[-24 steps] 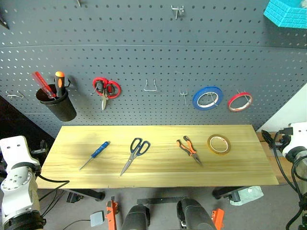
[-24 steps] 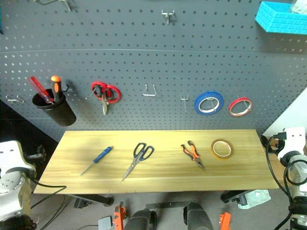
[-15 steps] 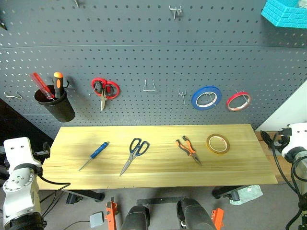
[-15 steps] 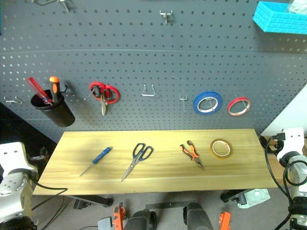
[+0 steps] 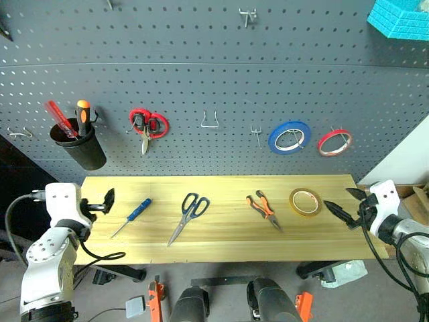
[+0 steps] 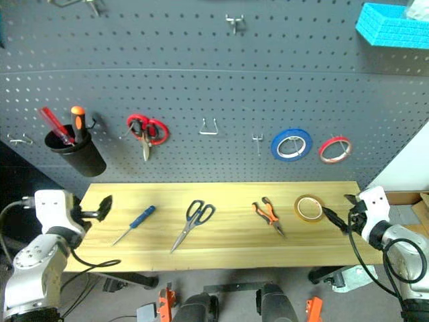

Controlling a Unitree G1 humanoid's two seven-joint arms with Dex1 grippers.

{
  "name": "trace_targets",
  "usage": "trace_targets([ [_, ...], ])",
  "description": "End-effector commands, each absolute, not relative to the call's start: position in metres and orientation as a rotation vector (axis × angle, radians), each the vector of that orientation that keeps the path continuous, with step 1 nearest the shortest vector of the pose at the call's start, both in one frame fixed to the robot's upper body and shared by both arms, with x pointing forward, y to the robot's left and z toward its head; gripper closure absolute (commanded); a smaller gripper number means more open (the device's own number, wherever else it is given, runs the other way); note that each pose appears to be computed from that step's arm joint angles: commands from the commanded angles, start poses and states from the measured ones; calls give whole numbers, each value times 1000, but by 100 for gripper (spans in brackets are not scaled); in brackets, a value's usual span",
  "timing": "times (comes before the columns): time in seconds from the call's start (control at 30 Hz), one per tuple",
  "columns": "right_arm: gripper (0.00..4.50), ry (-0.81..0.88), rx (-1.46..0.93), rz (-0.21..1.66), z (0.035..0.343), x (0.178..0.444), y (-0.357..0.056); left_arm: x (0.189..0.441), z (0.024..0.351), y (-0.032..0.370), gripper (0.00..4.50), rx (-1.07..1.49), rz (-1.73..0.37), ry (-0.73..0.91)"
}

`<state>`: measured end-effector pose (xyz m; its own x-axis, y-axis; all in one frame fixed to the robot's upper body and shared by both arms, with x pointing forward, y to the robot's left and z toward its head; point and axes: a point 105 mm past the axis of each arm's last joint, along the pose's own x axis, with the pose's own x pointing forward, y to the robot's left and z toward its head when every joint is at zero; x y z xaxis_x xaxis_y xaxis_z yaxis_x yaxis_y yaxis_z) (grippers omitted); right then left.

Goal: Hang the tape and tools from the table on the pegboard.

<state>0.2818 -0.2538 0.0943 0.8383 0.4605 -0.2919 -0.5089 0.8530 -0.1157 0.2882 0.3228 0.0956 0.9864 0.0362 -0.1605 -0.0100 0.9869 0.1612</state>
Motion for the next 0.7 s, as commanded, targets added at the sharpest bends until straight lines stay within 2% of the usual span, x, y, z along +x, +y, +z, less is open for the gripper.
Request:
trace_targets([
  [0.03,6,210,-231,585,110,277,-233,290,113,290,0,236,-176,123],
  [0.13,6,197,-291,625,106,276,-214,289,125,247,0,199,-397,90],
  [0.27,6,263,-367,660,91,276,-198,285,125,204,0,243,-618,119],
  [0.57,6,362,-293,638,87,303,-182,280,121,147,0,226,-926,220],
  [0.7,6,496,-291,572,64,323,-187,291,122,138,0,216,-997,212],
])
